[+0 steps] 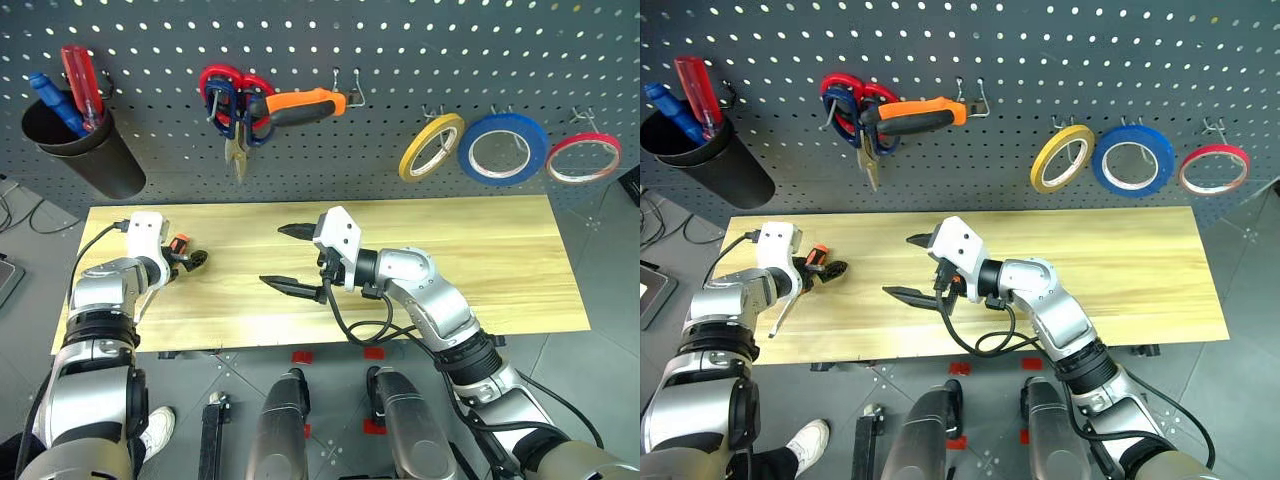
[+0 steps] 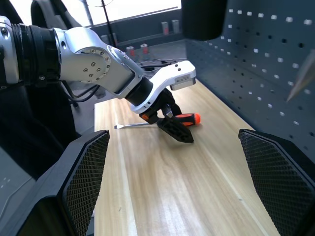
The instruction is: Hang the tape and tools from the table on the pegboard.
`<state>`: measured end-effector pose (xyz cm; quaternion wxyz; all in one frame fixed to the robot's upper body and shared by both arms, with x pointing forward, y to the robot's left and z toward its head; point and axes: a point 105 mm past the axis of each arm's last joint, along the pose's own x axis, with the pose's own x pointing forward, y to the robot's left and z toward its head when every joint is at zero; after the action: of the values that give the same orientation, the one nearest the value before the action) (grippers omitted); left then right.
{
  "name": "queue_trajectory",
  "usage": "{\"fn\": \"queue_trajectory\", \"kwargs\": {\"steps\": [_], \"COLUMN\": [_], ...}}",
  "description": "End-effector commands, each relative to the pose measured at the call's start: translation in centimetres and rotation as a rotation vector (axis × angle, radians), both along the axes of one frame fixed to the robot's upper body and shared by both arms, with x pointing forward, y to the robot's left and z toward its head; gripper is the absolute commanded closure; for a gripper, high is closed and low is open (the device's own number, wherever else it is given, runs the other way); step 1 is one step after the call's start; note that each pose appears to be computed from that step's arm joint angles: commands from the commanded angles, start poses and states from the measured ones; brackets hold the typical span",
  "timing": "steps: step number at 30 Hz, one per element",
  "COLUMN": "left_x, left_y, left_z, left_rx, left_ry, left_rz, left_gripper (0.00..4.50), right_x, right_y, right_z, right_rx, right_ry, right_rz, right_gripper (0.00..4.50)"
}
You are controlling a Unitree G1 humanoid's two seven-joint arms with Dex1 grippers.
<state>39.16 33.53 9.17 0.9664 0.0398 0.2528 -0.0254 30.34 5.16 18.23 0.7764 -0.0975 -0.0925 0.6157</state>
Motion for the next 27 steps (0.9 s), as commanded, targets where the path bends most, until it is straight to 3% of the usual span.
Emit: {"fn": "queue_trajectory", "kwargs": {"steps": [1, 7, 8, 18, 23, 27], "left_x": [-0.4, -0.8, -0.9, -1.5, -3.9, -5.2], "left_y": [0.6, 0.9, 1.0, 0.0, -3.0, -6.2], "left_z": [0.0, 0.0, 0.0, -0.2, -1.2, 1.2], "left_rx": [0.023, 0.022, 0.023, 0.012, 0.164, 0.24], "left_ry": [0.034, 0.053, 0.053, -0.008, -0.056, -0.217], "left_rz": [-0.015, -0.032, -0.031, -0.07, -0.178, -0.189], "left_gripper": [1.48, 3.39, 3.51, 3.51, 3.51, 3.51], "right_x": [-0.7, -0.3, -0.3, -0.7, -1.5, -2.1], "right_y": [0.1, 0.3, 0.3, 0.0, -2.4, -4.3], "right_z": [1.4, 1.7, 1.8, 2.2, 2.0, 2.2], "right_rx": [0.058, 0.076, 0.077, 0.095, 0.105, 0.119], "right_ry": [-0.015, -0.009, -0.011, -0.026, 0.007, 0.029], "right_rz": [0.016, 0.008, 0.008, 0.048, 0.106, 0.129], "right_gripper": [0.0, 0.0, 0.0, 0.0, 0.0, 0.0]}}
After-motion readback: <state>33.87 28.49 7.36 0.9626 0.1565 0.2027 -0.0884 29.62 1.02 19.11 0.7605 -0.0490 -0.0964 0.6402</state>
